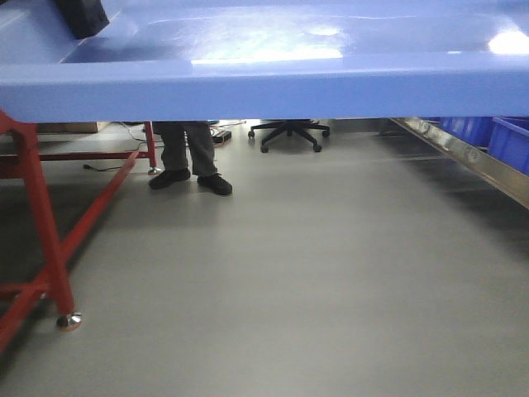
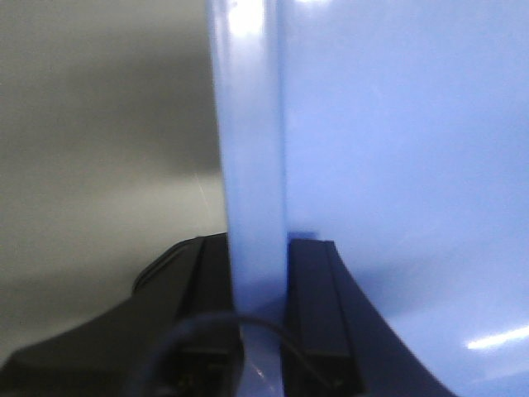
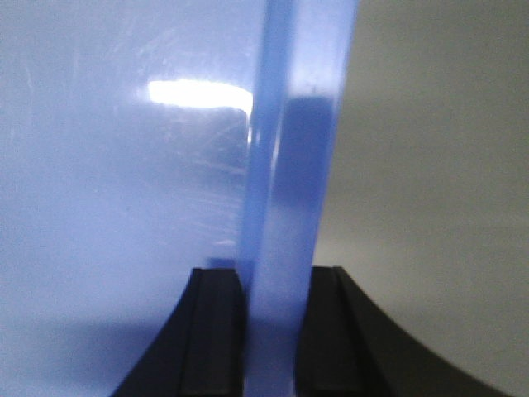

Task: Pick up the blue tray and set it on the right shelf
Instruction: 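Hold the tray with both grippers while the base turns away from the table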

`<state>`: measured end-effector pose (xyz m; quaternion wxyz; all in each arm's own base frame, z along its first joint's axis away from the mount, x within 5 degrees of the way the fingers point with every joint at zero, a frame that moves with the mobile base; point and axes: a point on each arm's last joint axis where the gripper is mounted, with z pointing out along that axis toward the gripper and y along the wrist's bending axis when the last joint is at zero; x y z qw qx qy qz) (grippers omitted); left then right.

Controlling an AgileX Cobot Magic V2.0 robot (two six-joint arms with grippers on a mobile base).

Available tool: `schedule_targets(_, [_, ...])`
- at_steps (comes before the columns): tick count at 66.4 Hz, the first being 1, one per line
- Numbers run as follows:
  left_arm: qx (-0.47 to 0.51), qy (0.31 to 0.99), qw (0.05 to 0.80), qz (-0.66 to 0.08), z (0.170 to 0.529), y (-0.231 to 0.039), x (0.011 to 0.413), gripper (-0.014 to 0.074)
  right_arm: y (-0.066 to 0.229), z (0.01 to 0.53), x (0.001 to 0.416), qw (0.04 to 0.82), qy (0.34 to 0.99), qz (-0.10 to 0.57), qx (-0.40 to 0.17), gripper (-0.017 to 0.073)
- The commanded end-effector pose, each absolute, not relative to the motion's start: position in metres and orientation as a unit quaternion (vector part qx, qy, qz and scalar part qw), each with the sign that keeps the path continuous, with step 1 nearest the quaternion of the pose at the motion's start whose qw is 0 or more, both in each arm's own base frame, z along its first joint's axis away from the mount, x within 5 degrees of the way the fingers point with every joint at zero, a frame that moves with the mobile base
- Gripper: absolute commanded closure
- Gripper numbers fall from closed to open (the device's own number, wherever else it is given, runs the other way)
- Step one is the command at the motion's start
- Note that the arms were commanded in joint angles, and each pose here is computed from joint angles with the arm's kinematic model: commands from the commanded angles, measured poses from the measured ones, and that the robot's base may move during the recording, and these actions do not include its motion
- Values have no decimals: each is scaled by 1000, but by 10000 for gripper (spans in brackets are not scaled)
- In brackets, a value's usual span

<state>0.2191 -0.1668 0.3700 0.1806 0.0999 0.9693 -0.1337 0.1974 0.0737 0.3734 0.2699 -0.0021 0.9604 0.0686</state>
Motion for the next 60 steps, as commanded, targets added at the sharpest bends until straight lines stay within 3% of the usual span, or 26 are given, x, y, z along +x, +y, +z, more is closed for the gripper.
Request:
schedule_targets(1, [116, 973, 169, -105, 380, -156, 208, 642, 65, 389, 197, 323, 945, 43, -17, 496])
schedule_targets(60, [115, 973, 164, -114, 380, -158, 207, 642, 65, 389, 197, 323, 945, 43, -17, 496])
